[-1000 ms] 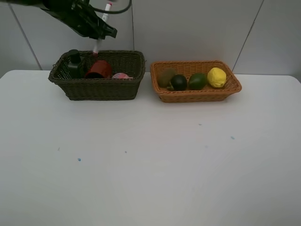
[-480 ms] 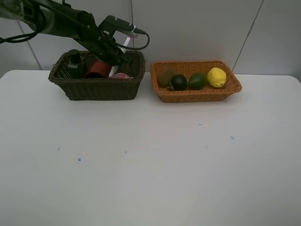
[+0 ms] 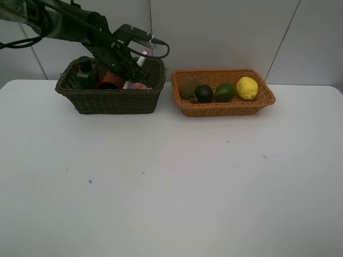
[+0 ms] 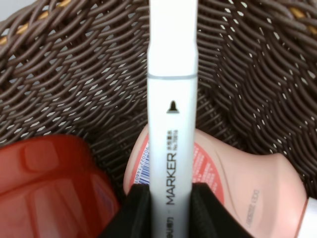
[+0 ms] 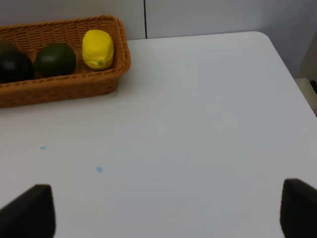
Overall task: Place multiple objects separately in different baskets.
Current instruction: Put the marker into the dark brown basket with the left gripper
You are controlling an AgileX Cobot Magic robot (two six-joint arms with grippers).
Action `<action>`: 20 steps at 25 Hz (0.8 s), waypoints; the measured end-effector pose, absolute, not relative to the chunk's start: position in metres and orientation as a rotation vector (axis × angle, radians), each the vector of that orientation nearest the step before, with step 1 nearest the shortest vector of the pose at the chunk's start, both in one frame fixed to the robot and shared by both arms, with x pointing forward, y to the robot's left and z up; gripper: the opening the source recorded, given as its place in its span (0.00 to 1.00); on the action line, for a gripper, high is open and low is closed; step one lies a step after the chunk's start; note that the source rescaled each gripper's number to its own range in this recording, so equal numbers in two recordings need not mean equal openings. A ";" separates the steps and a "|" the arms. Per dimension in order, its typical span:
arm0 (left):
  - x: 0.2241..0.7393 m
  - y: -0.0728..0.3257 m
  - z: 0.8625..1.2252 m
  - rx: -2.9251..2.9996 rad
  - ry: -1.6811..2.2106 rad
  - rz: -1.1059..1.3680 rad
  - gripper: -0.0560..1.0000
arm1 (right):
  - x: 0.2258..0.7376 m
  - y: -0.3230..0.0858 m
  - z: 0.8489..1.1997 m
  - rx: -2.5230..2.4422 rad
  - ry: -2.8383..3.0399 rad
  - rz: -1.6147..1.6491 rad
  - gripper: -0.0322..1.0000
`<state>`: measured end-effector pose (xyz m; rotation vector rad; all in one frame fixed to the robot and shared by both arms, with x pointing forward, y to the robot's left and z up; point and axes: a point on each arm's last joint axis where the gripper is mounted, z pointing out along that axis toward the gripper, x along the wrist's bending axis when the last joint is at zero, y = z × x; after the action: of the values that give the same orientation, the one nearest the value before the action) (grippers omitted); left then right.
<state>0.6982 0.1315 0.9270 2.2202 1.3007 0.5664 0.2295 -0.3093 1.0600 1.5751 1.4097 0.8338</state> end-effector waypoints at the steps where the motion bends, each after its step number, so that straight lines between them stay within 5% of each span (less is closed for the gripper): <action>1: 0.698 0.131 0.927 2.219 1.303 0.564 0.08 | 0.230 -0.309 1.060 1.575 1.410 0.834 0.99; 12: 0.696 0.132 0.925 2.224 1.343 0.528 0.13 | 0.230 -0.309 1.060 1.575 1.410 0.834 0.99; 17: 0.699 0.131 0.928 2.185 1.329 0.555 0.86 | 0.230 -0.309 1.060 1.575 1.410 0.834 0.99; 20: 0.700 0.129 0.929 2.165 1.314 0.571 0.98 | 0.230 -0.309 1.060 1.575 1.410 0.834 0.99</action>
<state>0.6999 0.1289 0.9291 2.1653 1.3142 0.5714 0.2295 -0.3093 1.0600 1.5751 1.4097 0.8338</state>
